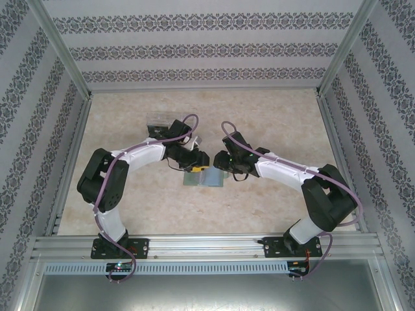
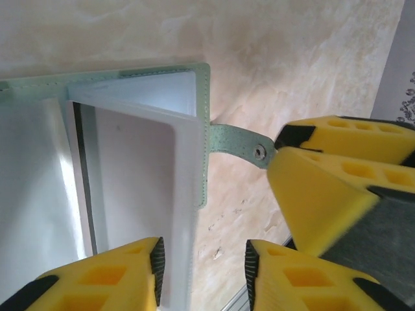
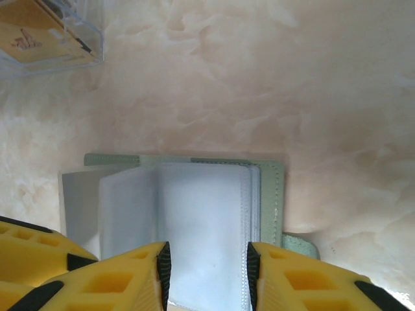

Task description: Take the credit cards out of the card holder

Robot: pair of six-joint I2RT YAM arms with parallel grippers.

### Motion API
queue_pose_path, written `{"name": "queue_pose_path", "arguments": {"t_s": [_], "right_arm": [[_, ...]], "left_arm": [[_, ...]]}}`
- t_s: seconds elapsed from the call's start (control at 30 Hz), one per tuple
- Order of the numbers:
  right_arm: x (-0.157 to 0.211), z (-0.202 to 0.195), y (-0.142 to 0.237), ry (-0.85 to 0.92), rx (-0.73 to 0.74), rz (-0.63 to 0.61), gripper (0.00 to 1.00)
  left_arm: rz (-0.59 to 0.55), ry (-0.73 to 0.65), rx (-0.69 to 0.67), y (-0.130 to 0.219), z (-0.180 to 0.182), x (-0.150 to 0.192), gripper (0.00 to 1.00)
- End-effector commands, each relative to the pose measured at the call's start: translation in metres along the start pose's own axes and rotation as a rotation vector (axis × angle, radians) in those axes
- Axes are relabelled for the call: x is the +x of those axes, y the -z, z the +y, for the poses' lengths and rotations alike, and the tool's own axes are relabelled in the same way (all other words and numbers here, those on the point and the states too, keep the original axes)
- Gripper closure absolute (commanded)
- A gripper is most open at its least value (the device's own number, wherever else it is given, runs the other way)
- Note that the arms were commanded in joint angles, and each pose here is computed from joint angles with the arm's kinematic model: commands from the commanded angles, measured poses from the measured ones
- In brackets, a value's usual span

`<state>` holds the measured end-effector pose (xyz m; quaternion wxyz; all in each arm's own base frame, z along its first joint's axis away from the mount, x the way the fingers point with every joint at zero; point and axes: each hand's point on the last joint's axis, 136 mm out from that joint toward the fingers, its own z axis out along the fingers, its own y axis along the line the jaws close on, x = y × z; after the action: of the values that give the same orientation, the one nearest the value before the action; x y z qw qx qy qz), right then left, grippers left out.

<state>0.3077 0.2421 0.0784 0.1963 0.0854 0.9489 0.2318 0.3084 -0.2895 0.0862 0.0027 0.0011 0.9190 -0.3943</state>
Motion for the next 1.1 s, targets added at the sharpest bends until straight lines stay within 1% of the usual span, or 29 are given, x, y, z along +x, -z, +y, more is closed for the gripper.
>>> {"name": "queue_pose_path", "arguments": {"t_s": [0.0,0.2,0.3,0.4,0.43,0.6,0.77,1.07], "right_arm": [[-0.007,-0.001,0.005,-0.016,-0.011,-0.036,0.6],[-0.007,0.002,0.002,-0.02,-0.025,-0.026,0.6],[-0.006,0.003,0.001,-0.018,-0.027,-0.02,0.61],[0.0,0.003,-0.006,-0.005,-0.018,0.022,0.63],[0.003,0.003,-0.01,0.002,-0.012,0.043,0.65],[0.02,0.004,-0.029,0.019,0.02,0.12,0.73],[0.027,-0.003,-0.04,0.016,0.061,0.146,0.75],[0.038,-0.014,-0.053,0.001,0.095,0.195,0.75]], "left_arm": [[0.041,-0.002,0.026,-0.009,-0.007,0.001,0.56],[0.057,-0.019,-0.007,-0.013,-0.005,0.003,0.54],[0.026,-0.031,-0.085,-0.006,0.004,-0.001,0.54],[-0.012,-0.007,-0.142,0.001,0.018,-0.007,0.57],[-0.015,0.01,-0.148,0.0,0.022,-0.007,0.6],[-0.013,0.07,-0.13,-0.013,0.035,-0.007,0.69],[-0.023,0.098,-0.159,-0.019,0.047,-0.009,0.7],[0.01,0.117,-0.164,-0.029,0.059,-0.008,0.7]]}}
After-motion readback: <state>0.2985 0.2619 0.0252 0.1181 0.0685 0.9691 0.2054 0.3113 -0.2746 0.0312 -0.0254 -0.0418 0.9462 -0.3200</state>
